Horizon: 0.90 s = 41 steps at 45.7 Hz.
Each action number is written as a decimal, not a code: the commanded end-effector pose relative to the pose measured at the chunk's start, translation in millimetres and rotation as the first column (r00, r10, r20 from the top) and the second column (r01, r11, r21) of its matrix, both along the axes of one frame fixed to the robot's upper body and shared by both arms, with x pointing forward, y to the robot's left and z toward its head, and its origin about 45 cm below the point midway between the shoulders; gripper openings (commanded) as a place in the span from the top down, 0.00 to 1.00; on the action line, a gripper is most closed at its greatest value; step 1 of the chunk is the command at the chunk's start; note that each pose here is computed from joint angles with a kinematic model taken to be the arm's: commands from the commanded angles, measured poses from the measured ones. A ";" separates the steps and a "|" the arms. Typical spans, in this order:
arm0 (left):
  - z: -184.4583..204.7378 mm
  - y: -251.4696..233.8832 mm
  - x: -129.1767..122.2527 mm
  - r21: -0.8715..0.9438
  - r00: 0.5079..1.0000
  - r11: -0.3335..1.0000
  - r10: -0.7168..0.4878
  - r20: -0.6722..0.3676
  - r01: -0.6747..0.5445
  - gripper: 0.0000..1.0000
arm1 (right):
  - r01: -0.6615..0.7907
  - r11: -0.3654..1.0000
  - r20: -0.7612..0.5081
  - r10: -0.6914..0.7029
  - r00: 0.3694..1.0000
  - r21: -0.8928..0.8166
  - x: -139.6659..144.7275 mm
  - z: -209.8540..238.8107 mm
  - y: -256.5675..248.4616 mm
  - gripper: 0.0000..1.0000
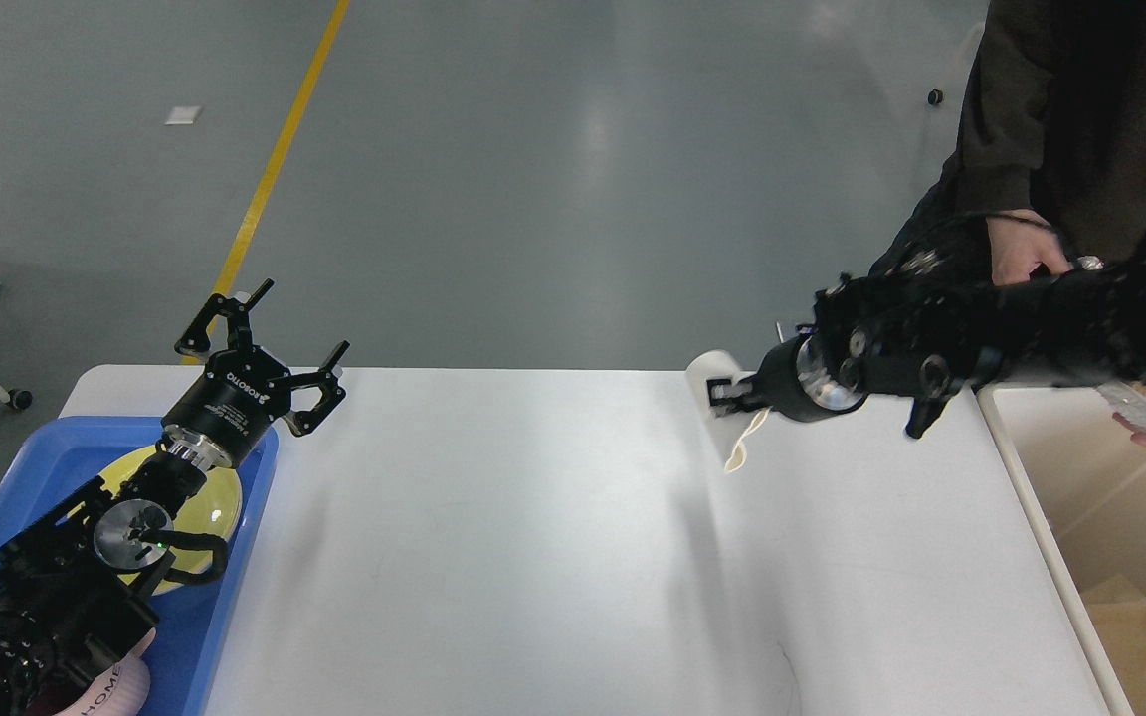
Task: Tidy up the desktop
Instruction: 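Carry the paper cup into the white bin and release it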
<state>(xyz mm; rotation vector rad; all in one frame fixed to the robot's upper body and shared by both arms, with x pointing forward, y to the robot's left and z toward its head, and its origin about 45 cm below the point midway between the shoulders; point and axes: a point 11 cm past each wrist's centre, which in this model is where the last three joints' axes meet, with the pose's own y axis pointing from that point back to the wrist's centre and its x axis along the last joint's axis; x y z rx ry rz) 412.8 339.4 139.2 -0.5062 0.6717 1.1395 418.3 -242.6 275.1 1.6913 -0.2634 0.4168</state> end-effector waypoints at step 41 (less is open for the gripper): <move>-0.2 0.3 0.0 0.001 1.000 1.000 0.002 0.000 -0.002 0.00 | 0.499 0.797 0.185 -0.463 0.867 -0.341 -116.8 -18.6 -373.4 1.00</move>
